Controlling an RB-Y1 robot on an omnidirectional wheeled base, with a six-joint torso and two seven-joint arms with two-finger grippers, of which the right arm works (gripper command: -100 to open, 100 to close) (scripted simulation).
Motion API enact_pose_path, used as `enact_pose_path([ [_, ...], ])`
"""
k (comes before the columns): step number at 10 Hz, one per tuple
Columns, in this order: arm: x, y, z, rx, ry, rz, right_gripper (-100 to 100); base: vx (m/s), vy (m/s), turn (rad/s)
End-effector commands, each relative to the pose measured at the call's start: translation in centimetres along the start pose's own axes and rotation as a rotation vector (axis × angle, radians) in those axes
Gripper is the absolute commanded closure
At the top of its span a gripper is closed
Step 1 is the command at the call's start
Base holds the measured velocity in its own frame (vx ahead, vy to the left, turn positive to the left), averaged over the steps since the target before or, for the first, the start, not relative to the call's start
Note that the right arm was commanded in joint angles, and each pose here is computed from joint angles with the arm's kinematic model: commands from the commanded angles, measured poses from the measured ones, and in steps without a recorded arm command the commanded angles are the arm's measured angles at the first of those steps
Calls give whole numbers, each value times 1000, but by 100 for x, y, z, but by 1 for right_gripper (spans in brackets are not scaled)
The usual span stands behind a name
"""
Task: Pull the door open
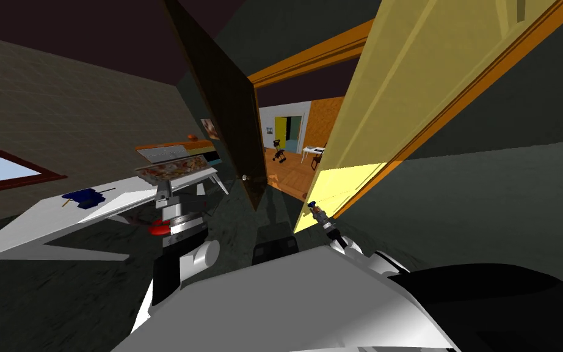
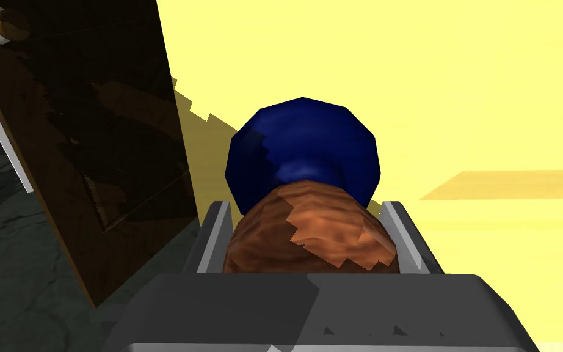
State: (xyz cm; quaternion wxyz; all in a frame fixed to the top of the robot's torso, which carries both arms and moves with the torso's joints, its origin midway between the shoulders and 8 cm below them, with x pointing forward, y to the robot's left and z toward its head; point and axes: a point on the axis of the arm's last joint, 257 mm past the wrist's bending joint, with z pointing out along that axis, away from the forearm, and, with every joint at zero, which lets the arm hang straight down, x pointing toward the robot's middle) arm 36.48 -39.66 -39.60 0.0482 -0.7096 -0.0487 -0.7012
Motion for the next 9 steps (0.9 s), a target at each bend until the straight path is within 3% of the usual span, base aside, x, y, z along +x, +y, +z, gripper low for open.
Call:
enact_pose_path([
  [1,4,-1,-25,7,2,0,100,-138,-47,145],
  [9,32,-11,-178,48,10,-1,100,-201,-96,158],
])
